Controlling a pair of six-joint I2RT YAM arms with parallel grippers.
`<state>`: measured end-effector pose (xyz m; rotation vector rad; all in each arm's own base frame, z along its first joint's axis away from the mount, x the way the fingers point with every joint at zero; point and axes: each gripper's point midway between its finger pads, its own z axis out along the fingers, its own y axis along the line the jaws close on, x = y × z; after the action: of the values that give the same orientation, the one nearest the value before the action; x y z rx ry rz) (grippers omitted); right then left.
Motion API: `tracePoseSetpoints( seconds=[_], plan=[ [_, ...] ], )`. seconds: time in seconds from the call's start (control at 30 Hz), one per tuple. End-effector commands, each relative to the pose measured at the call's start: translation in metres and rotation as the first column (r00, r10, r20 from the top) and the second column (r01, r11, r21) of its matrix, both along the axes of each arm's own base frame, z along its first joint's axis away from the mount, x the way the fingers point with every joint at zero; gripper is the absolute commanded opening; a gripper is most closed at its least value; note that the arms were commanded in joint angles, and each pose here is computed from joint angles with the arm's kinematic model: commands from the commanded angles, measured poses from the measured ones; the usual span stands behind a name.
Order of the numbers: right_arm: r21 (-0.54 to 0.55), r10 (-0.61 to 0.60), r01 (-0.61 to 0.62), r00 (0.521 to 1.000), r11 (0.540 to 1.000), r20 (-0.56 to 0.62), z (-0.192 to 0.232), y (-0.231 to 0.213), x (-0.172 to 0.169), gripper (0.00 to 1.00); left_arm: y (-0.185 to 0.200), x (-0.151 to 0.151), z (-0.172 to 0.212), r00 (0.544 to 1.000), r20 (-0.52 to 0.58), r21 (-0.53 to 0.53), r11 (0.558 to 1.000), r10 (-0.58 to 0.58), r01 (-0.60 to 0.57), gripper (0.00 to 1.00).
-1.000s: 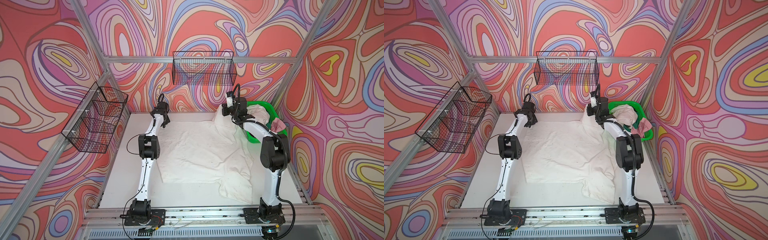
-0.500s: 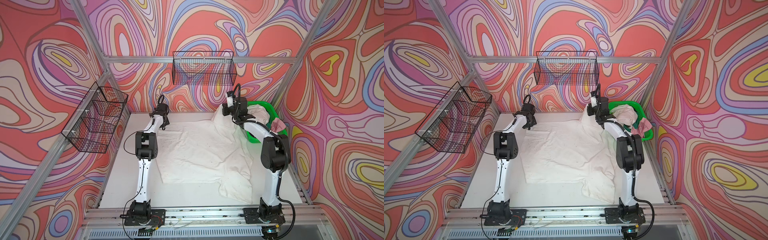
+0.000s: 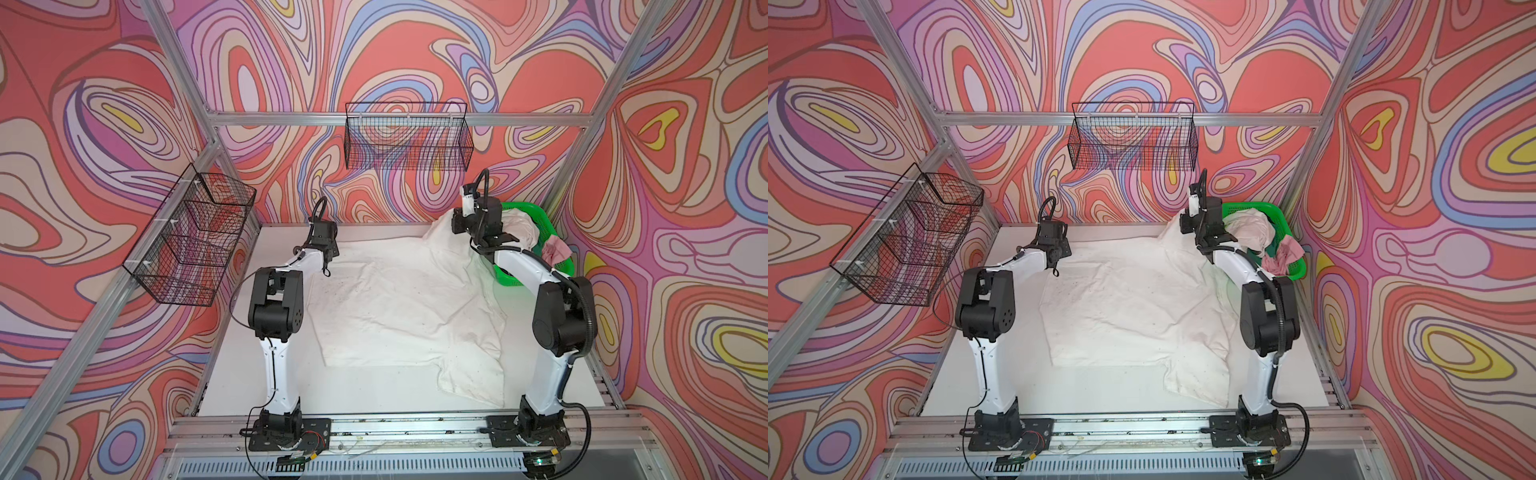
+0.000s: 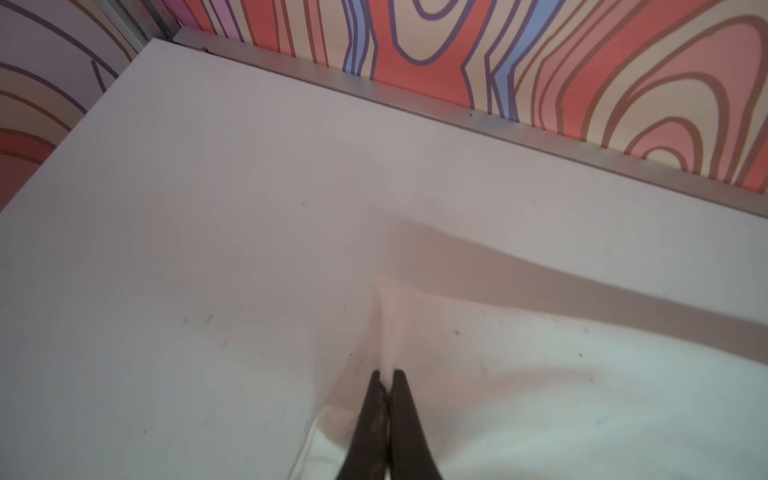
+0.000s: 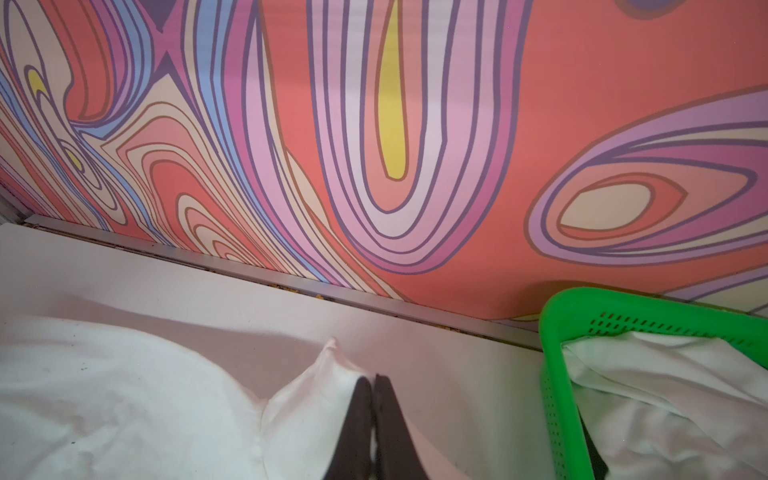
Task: Fold and stack the t-shirts
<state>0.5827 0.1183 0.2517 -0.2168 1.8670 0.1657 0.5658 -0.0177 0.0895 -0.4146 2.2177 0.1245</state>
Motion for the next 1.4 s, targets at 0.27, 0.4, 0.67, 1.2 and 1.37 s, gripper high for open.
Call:
tracePoseSetpoints(
  seconds=[0.27, 0.4, 0.67, 1.2, 1.37],
  plan=[
    [0.094, -0.118, 0.114, 0.992, 0.989, 0.035, 0.028, -0.023, -0.048, 0.00, -0.002, -0.038, 0.055, 0.949, 0.311, -0.122, 0.992, 0.052, -0.014, 0.00],
    [0.146, -0.158, 0.155, 0.987, 0.977, 0.007, 0.022, -0.030, -0.063, 0.00, -0.004, -0.057, 0.047, 0.948, 0.315, -0.150, 0.989, 0.054, -0.006, 0.00],
    [0.239, -0.163, 0.175, 0.984, 0.955, -0.071, 0.004, -0.032, -0.093, 0.00, -0.007, -0.090, 0.035, 0.943, 0.328, -0.210, 0.978, 0.066, 0.004, 0.00],
    [0.257, -0.183, 0.235, 0.960, 0.937, -0.212, -0.043, -0.043, -0.150, 0.00, 0.007, -0.128, 0.019, 0.929, 0.315, -0.246, 0.962, 0.196, -0.120, 0.00],
    [0.253, -0.173, 0.235, 0.954, 0.939, -0.245, -0.055, -0.043, -0.164, 0.00, 0.010, -0.139, 0.013, 0.923, 0.308, -0.245, 0.956, 0.232, -0.159, 0.00]
  ],
)
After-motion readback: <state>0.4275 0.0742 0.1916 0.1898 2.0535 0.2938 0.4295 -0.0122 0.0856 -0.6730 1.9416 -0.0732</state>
